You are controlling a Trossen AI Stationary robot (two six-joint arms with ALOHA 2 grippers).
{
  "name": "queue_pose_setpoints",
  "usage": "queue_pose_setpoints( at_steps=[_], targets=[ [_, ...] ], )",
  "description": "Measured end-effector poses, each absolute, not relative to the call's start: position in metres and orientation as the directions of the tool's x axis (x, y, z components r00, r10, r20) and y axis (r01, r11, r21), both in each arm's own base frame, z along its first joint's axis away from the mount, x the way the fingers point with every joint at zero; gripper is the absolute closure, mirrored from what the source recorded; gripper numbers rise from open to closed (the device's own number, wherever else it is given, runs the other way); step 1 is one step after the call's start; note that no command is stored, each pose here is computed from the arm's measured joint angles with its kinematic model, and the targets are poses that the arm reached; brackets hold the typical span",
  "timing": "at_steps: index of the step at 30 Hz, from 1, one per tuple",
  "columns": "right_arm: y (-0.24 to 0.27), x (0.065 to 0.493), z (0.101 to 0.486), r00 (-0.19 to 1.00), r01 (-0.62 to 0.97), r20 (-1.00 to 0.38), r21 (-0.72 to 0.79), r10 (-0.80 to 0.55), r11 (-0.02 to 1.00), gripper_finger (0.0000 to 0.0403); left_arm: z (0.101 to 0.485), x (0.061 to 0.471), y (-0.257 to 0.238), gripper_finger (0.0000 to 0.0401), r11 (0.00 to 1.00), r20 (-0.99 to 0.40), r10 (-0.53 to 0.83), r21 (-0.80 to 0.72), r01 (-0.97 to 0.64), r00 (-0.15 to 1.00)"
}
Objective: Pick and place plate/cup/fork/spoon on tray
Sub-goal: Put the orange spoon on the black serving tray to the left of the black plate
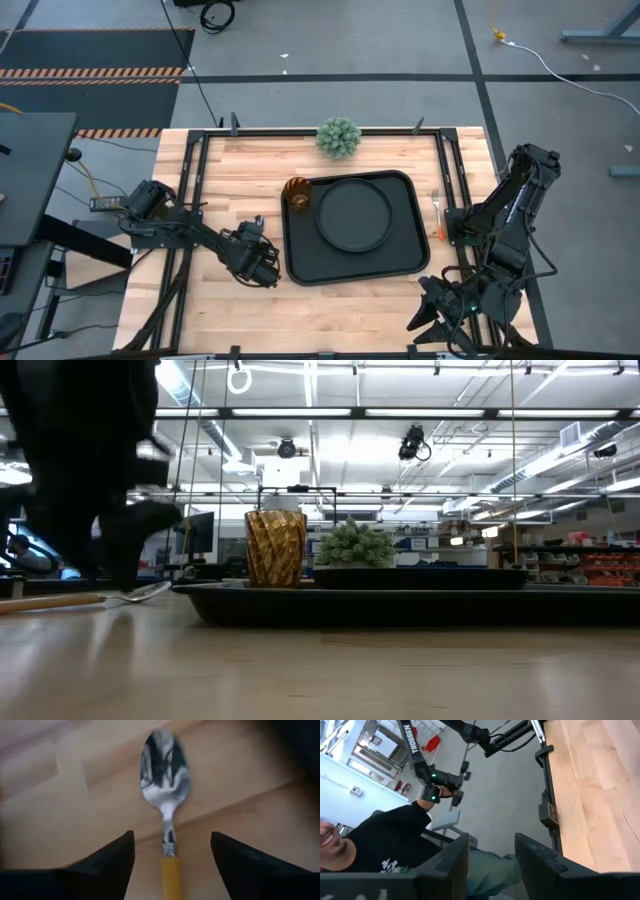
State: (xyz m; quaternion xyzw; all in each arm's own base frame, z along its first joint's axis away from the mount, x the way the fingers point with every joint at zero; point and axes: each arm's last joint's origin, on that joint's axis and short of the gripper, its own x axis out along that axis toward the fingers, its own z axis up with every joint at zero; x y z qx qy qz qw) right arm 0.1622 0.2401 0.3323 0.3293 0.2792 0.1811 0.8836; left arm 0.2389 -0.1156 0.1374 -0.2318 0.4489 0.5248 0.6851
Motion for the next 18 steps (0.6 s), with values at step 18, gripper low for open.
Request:
queue_pose_setpoints(
  at_steps=[18],
  targets=[
    [0.248, 0.151, 0.335, 0.783, -0.167, -0.340, 0.693, 0.521, 0.702, 0.0239, 0.109, 0.216, -0.106, 0.0248, 0.359, -0.870, 0.466, 0.020, -0.933, 0.160]
  ],
)
